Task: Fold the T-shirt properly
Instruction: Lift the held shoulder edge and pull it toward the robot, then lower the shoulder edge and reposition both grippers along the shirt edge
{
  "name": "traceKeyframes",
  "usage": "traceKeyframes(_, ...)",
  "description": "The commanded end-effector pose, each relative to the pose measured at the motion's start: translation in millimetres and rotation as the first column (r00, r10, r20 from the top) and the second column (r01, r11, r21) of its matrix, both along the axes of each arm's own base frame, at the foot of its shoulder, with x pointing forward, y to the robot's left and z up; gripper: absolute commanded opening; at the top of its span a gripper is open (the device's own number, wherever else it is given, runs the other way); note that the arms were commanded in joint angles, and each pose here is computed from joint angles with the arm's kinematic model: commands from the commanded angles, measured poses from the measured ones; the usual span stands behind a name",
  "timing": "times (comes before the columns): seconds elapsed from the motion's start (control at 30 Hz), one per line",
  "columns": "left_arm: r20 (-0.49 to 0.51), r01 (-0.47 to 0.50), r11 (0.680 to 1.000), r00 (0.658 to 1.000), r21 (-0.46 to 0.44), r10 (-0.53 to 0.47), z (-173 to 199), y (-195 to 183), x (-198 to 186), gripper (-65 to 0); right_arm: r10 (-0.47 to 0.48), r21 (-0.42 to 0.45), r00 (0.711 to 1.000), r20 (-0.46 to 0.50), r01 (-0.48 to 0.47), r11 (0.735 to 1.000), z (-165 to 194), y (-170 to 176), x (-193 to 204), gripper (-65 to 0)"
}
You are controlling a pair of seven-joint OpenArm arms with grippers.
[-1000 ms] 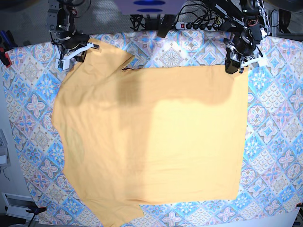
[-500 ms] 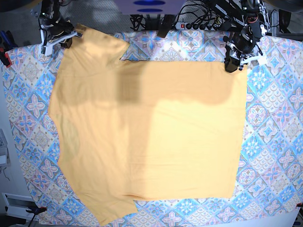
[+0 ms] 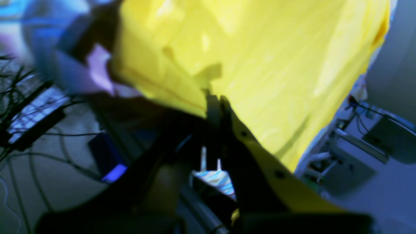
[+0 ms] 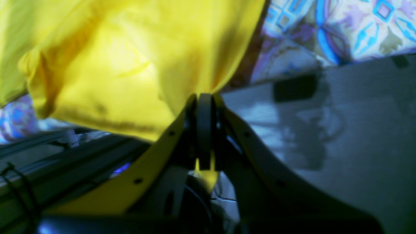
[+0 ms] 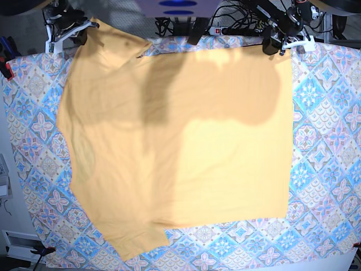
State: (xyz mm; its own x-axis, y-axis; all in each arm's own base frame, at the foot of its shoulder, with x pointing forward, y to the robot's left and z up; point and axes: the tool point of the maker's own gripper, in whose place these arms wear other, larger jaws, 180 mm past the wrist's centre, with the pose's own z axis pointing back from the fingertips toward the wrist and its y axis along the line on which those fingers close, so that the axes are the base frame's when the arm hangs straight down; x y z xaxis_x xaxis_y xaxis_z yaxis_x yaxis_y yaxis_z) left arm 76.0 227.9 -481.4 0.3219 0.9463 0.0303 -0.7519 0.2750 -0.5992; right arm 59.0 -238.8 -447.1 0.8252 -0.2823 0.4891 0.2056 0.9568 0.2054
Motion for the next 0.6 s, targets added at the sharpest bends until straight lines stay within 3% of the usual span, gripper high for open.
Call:
traceKeyframes(0.0,-0.018,0.002,1.0,1.0,0.017,-0.002,0.6,5.1,-7.0,-65.0,0.005,-0.018,1.0,0.024,-0.005,1.0,7.1,-7.2,3.2,-64.5)
traceKeyframes(0.27,0.012,0.037,0.999,0.999,0.037,-0.037,18.1,2.2,-5.7,-65.0,0.012,-0.029,1.0,0.007,-0.012,1.0,13.3,-8.3,-9.4,-64.5)
traceKeyframes(0.57,0.098,0.07,0.994,0.992,0.082,-0.078,51.9,2.3,11.8,-65.0,0.059,-0.041,0.997,0.058,-0.057,0.998,37.6,1.7,-0.8,-64.5)
